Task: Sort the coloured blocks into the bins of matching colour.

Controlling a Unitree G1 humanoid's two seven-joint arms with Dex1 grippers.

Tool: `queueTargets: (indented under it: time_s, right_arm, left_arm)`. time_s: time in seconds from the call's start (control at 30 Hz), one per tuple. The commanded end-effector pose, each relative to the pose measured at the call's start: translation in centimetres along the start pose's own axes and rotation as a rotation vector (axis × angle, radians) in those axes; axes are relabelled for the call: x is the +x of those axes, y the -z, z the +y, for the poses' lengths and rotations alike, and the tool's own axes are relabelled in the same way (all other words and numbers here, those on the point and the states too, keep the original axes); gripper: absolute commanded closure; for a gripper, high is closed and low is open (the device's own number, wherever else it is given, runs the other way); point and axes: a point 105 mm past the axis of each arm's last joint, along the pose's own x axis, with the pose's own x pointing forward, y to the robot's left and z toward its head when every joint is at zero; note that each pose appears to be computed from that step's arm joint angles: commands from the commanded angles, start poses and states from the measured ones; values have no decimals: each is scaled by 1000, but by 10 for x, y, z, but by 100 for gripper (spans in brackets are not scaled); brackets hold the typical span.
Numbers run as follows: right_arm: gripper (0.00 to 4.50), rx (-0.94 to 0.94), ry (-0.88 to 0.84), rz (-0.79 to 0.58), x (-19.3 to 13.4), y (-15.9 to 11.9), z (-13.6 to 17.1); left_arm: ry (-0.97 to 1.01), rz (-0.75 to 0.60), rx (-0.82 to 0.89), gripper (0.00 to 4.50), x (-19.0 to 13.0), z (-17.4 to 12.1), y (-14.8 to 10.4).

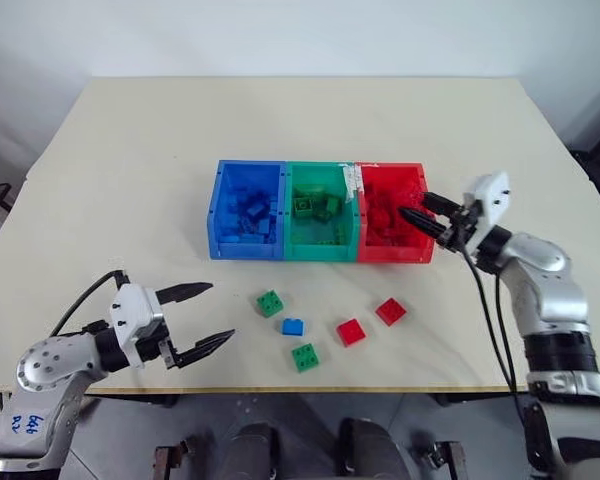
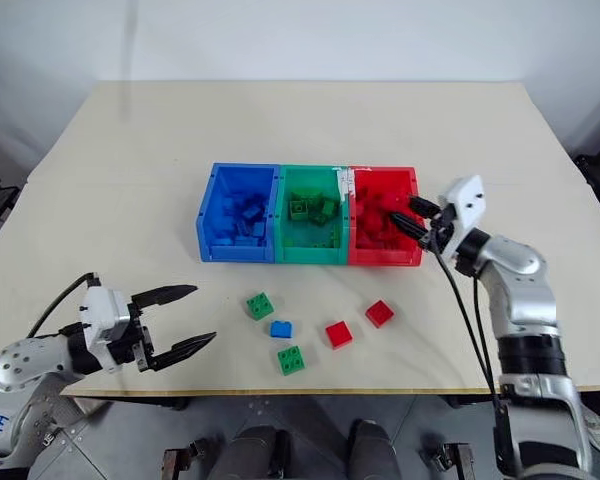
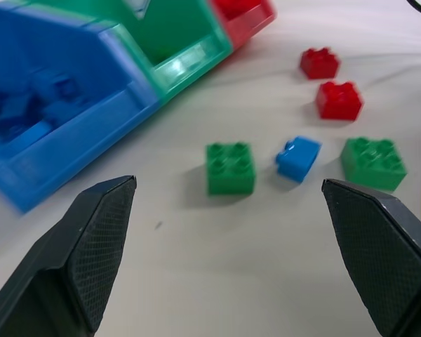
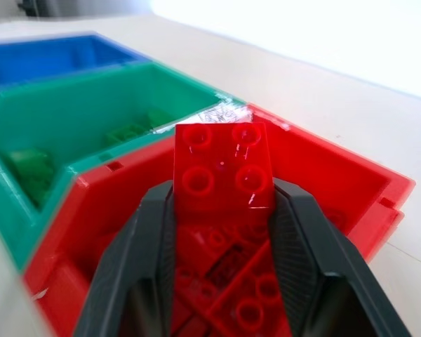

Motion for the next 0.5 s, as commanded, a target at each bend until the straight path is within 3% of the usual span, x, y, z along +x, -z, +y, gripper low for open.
queueTargets:
  time_s: [0.03,0.2,0.33,0.5]
  right_arm:
    - [167,-59,-4,-40,1,-13,-5]
    - [1,-85,-31,-96,-26,-26,-8]
    - [1,-115,-100,-35,-85,-19,0]
    - [1,-219,-167,226,-158,14,7]
  left_arm:
    - [-14,-16,37,0,-5,2,-10]
    - [8,-14,21,0,-3,2,-9]
    - [69,-26,25,0,11,3,-8]
    - [194,-38,52,0,35,-5,-10]
